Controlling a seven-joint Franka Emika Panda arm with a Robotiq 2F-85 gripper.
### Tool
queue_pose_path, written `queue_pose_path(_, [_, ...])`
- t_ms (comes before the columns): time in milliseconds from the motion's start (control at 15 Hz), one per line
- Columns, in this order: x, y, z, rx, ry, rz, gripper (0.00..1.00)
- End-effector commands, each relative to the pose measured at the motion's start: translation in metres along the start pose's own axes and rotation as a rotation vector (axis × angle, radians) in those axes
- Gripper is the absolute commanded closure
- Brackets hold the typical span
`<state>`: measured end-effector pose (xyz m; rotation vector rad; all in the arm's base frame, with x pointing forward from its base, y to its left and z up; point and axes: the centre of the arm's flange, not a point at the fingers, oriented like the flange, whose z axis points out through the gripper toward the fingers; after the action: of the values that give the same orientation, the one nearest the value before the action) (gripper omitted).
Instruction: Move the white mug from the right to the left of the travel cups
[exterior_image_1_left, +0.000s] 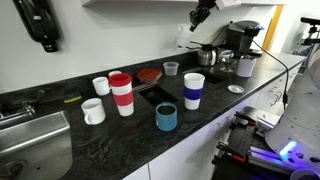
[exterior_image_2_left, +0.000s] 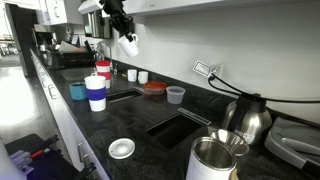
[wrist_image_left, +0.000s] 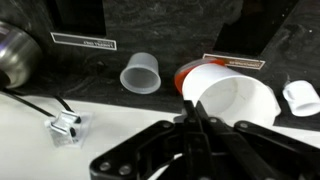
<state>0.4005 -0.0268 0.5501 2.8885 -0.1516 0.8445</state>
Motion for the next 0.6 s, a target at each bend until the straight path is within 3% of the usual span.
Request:
queue_pose_path(0, [0.014,-0.046,-0.030,0.072,0.098,-0.099,1.00])
queue_pose_path(267, [0.000,-0.112,-0.048,0.192,0.108,-0.220,1.00])
queue_pose_path(533, [-0.013,-0.149,-0.043,0.272,0.054,-0.271,1.00])
